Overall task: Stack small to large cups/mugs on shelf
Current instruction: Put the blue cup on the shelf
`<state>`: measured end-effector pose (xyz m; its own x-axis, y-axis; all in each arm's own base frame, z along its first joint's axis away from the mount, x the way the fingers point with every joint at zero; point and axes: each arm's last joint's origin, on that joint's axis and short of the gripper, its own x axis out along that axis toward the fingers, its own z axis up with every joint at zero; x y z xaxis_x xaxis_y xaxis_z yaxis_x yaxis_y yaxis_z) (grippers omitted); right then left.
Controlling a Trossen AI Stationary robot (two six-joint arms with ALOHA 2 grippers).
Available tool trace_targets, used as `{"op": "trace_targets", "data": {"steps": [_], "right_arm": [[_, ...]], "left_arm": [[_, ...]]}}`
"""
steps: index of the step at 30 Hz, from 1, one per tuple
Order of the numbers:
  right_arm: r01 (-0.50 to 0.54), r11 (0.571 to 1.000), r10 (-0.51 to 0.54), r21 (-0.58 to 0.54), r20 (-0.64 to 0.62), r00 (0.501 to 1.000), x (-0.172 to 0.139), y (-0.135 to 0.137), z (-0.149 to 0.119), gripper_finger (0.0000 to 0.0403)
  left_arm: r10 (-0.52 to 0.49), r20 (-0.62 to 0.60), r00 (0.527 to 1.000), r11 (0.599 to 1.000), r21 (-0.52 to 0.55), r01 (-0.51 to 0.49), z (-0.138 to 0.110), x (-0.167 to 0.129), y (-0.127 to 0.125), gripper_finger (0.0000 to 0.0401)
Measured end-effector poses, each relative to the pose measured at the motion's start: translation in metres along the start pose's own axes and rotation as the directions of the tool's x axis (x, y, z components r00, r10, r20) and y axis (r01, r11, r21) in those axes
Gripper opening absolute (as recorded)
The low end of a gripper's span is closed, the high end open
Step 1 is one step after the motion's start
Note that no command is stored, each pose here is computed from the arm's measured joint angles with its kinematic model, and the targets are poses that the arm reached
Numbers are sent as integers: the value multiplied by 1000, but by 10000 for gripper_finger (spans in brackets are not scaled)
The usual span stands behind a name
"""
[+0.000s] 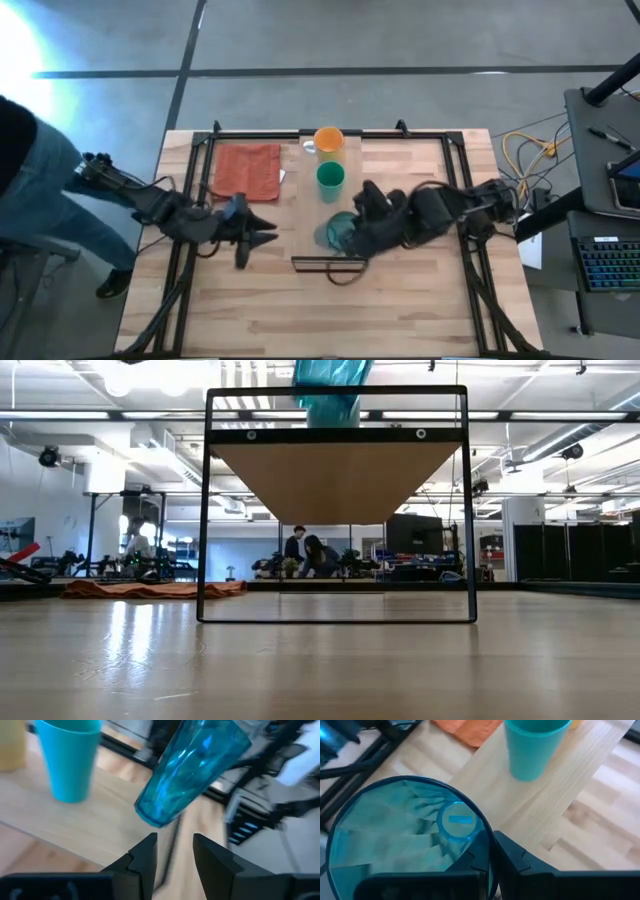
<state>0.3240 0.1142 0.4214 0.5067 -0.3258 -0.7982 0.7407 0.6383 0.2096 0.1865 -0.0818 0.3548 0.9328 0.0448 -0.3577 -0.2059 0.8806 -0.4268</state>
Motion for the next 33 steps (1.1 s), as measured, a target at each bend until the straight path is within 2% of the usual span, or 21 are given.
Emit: {"op": "trace_targets", "data": {"steps": [4,10,17,26,33], "right_arm": [[27,1000,-27,-8,-9,1000,11,-4,11,9],[15,1000,-15,-5,-58,998,18,-9,22,9],[-22,1000,22,8,-81,996,27,-4,26,15],[8,1000,-9,-18,-91,996,42,1,25,54],[28,1000,-29,-11,-76,997,48,-5,36,82]], "left_arm": [[78,-21,997,997,3,-78,2,22,8,112],[130,-90,987,990,70,-124,4,57,13,112],[115,-123,986,988,113,-101,7,85,10,112],[116,-170,979,988,125,-96,0,99,9,112],[119,-180,976,987,128,-97,-3,101,11,112]]}}
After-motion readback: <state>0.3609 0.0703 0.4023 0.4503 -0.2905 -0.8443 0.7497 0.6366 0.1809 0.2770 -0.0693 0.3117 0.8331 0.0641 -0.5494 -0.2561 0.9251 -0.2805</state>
